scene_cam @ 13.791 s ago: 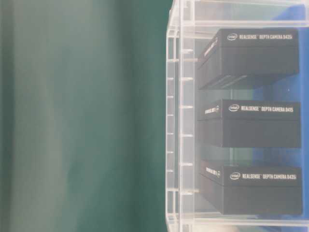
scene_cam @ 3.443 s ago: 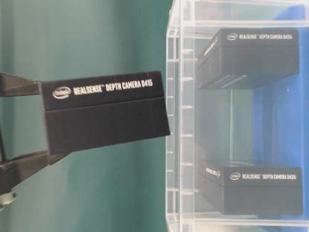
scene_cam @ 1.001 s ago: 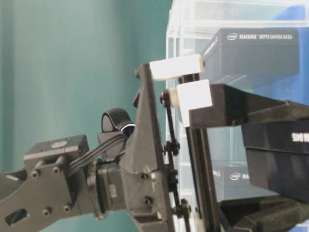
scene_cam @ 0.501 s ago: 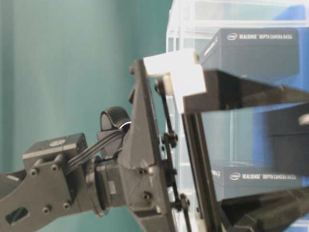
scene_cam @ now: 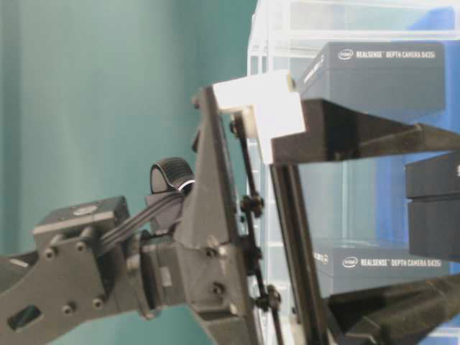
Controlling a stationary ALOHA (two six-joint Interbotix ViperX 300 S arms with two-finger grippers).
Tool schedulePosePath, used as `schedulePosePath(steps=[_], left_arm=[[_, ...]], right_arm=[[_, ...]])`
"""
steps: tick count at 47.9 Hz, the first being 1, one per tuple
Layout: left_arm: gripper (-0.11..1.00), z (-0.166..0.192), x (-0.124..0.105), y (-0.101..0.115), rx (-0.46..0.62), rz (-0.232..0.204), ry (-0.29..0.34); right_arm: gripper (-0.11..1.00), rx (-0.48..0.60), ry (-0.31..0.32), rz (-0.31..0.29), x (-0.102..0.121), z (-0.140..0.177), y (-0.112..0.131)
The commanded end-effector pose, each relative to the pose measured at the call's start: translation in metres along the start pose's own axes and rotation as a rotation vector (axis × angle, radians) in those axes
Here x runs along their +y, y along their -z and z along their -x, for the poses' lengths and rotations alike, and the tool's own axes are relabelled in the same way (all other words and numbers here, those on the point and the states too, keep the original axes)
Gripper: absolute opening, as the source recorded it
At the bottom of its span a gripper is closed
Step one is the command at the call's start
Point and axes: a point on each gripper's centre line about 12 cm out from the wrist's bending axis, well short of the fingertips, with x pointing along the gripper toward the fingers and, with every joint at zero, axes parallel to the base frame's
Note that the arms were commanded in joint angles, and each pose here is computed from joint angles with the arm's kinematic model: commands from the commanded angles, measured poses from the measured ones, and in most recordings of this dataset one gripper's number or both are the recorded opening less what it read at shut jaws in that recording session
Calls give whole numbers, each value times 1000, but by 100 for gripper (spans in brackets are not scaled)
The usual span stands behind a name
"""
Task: Take the box out of the case with the left arm.
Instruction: 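Carry the box in front of the case and lower it onto the table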
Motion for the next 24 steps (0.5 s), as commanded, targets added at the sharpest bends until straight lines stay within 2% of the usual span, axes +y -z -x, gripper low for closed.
schedulePosePath(steps=[1, 18, 24], left_arm=[[88, 29, -13, -2, 9, 10, 79], [86, 80, -44, -4, 23, 21, 212], [82, 100, -49, -6, 13, 17, 211]], right_arm=[[0, -10, -1, -3, 0, 3, -1], [0, -10, -1, 0, 0, 3, -2], [0, -12, -2, 0, -1, 4, -1]])
